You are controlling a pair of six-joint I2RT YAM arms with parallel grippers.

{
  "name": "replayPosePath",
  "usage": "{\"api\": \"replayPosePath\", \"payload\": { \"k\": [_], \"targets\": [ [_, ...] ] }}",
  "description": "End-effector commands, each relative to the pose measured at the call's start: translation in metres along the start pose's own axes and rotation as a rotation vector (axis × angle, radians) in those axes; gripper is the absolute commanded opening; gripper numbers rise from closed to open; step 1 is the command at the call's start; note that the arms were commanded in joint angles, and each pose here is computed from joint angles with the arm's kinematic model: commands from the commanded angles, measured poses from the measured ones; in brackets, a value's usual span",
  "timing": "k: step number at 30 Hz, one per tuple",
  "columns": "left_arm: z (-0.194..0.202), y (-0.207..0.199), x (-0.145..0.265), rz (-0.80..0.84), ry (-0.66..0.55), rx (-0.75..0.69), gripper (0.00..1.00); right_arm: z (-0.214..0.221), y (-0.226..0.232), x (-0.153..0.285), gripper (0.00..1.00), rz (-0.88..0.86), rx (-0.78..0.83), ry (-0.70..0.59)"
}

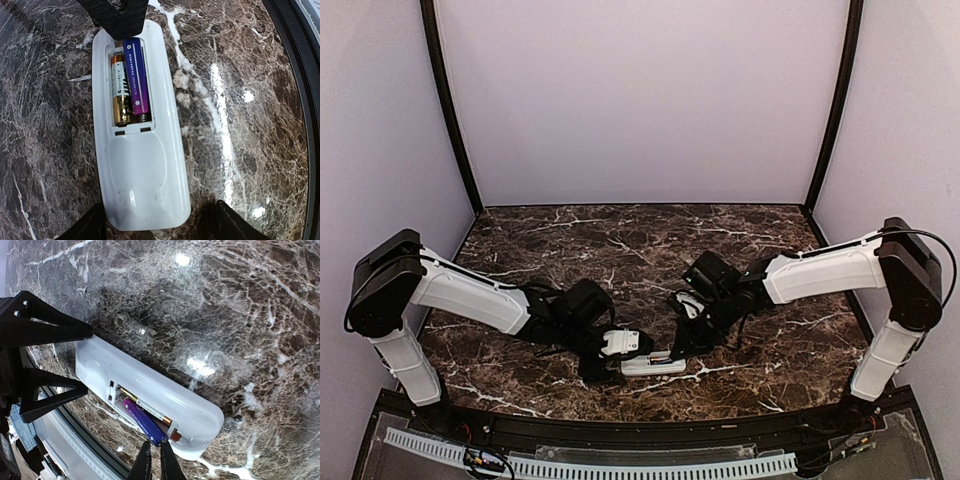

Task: Load the batteries into the remote control
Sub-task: Load the battery into the battery compartment.

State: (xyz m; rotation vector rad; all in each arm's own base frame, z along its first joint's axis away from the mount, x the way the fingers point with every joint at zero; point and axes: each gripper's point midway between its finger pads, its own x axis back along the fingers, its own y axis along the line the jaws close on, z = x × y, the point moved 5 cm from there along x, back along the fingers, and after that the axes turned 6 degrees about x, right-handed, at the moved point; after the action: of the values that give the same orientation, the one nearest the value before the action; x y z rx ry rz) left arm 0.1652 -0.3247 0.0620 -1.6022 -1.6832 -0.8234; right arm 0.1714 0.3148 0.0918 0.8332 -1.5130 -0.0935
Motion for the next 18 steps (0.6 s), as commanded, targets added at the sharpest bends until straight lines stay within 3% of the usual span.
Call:
{"api": "replayPosePath", "payload": {
  "k": [1, 18],
  "targets": [
    [0.002, -0.003, 0.005, -0.004, 0.003, -0.015, 0.73, -0.001, 0.002, -0.008, 0.05, -0.012, 0.008, 0.004],
    [0.001, -0.002, 0.005, -0.009, 0.007, -0.016, 0.72, 0.007, 0.001, -0.024, 0.0, -0.009, 0.002, 0.031]
  ]
}}
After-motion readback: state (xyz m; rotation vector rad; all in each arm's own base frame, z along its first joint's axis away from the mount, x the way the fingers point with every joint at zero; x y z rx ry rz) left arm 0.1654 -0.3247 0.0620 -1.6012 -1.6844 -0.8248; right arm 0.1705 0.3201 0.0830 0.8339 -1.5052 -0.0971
